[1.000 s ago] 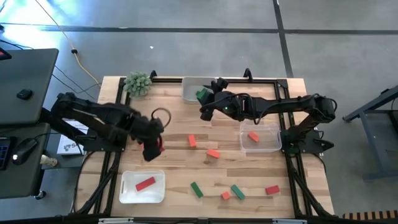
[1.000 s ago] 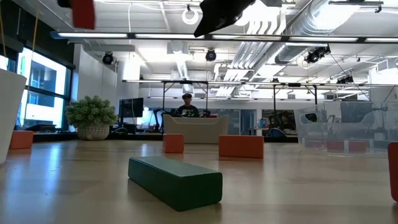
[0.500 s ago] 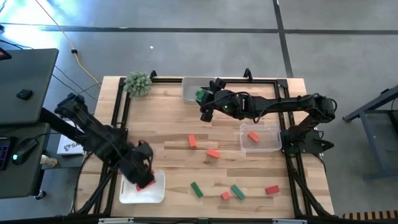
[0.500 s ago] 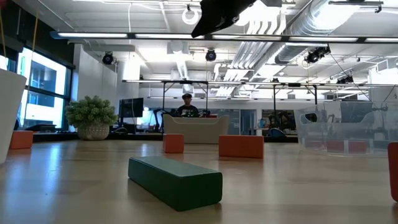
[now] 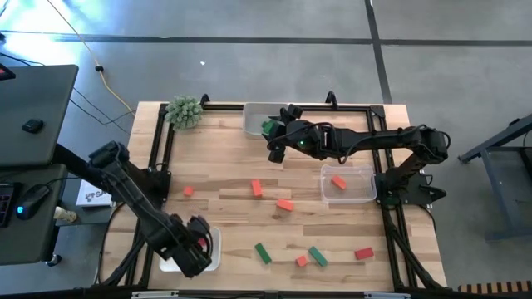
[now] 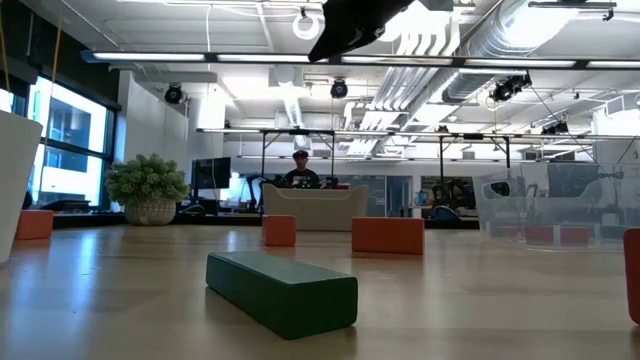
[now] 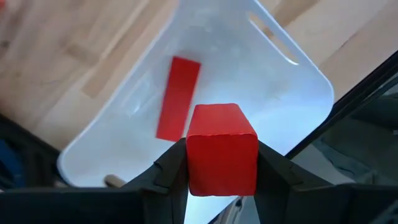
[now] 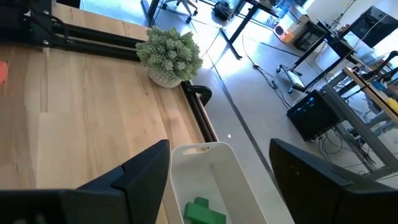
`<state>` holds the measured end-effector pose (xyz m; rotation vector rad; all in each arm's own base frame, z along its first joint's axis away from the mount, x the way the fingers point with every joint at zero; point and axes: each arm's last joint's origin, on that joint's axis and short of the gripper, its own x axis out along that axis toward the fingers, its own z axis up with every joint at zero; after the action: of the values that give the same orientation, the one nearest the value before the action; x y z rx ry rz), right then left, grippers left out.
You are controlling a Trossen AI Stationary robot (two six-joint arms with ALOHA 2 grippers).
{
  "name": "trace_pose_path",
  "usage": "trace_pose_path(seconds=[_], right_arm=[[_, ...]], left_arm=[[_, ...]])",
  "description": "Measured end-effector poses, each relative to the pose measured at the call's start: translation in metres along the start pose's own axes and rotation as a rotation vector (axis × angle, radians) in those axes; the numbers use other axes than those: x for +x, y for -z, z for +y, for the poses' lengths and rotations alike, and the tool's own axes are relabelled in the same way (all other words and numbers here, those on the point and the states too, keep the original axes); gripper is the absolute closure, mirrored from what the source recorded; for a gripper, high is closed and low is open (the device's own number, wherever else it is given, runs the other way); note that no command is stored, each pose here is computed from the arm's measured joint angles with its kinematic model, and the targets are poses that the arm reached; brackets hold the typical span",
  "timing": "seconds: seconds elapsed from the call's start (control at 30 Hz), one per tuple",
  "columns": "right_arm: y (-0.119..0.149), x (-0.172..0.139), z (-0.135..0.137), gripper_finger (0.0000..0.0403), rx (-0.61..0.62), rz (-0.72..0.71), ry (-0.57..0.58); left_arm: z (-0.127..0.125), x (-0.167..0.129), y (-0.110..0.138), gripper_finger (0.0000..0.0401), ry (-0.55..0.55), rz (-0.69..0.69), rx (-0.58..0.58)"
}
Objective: Sort & place blocks by color
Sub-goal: Put the red block into the white bin
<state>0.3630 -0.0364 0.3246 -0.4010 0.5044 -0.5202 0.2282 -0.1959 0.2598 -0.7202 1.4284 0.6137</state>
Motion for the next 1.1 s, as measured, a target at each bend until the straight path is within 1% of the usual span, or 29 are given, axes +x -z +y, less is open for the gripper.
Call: trace_pose_path(seconds=[0.13, 0.37, 0.57, 0.63, 0.73, 0.83, 1.0, 1.1], right_arm=[[0.001, 0.000, 0.000, 0.0137, -0.005, 0.010, -0.003], [0.006, 0.000, 0.002, 0.0137, 0.008, 0.059, -0.018], [0.010, 0.000, 0.003, 0.0137, -0.008, 0.095, -0.029], [0.011, 0.000, 0.003, 0.0137, -0.010, 0.098, -0.030], [0.011, 0.000, 0.003, 0.0137, -0.012, 0.101, -0.031], [0.012, -0.001, 0.003, 0.0137, -0.016, 0.108, -0.033], [0.012, -0.001, 0.004, 0.0137, -0.024, 0.113, -0.034], [0.012, -0.001, 0.004, 0.0137, -0.024, 0.113, -0.034]], left_arm=[[-0.011, 0.018, 0.000, 0.0289, -0.019, 0.000, 0.000], [-0.022, 0.041, -0.001, 0.0288, -0.070, 0.001, -0.002], [-0.027, 0.050, -0.003, 0.0288, -0.075, 0.005, -0.008], [-0.030, 0.054, -0.003, 0.0288, -0.063, 0.015, 0.002], [-0.032, 0.062, -0.003, 0.0288, -0.082, 0.025, 0.032], [-0.034, 0.068, -0.004, 0.0288, -0.097, 0.034, 0.038], [-0.033, 0.068, -0.009, 0.0288, -0.103, 0.032, 0.023], [-0.033, 0.068, -0.012, 0.0278, -0.105, 0.031, 0.021]])
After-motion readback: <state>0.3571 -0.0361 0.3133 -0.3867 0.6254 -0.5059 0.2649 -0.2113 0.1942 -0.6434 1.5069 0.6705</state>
